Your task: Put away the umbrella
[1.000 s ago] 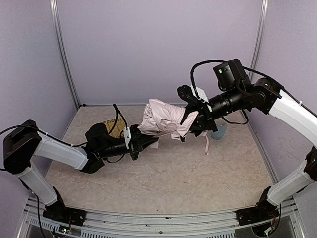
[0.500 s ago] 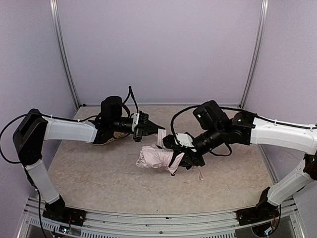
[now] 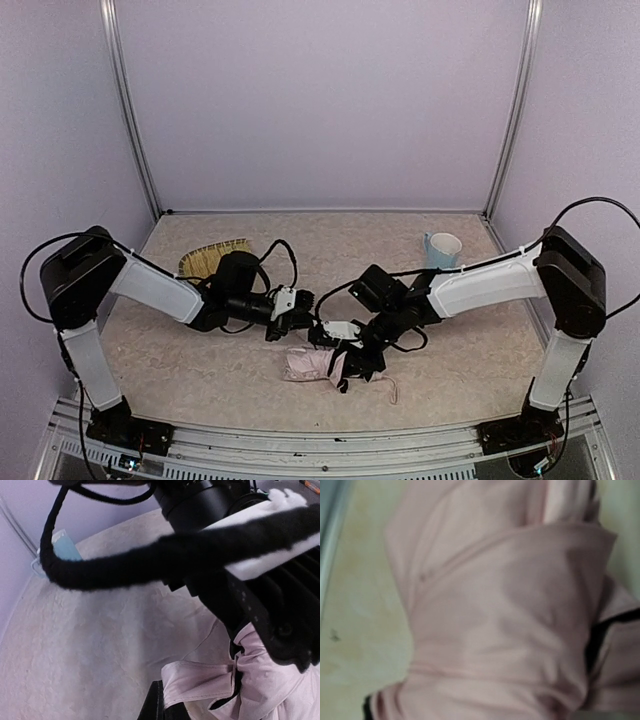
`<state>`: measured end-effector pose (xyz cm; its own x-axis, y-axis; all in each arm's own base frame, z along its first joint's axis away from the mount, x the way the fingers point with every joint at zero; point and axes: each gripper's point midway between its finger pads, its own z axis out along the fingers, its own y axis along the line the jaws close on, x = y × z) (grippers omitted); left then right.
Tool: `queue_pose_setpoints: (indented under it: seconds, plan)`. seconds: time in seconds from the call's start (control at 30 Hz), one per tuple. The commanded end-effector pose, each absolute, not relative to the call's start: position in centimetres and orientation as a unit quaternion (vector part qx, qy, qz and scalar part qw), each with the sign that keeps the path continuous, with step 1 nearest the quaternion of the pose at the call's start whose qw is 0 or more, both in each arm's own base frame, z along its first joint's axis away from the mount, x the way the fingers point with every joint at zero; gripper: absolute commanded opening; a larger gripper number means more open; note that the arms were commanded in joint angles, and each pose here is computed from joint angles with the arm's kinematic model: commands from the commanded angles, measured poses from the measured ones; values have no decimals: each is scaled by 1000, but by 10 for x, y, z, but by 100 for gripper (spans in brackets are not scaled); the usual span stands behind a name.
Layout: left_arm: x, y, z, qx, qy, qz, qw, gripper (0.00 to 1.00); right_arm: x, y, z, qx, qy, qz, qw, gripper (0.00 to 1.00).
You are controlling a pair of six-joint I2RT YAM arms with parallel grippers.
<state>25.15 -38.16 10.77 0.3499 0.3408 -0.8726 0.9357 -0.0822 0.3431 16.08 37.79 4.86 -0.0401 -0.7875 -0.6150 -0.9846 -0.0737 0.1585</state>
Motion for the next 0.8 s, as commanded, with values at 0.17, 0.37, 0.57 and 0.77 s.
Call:
queue_pose_setpoints:
  seconds: [0.17,0.37,0.57,0.77]
  plan:
    - [359,-390,127,534,539,-193,623,0,100,291,-41,-625,740,231,-91,0]
    - [393,-384,125,510,573,-119,630,3,111,284,-48,-606,760,210,-109,0]
    - [405,-378,121,488,583,-75,646,15,125,282,-54,-592,776,192,-106,0]
    - [420,-374,120,461,611,-46,642,30,134,279,-59,-580,788,178,-107,0]
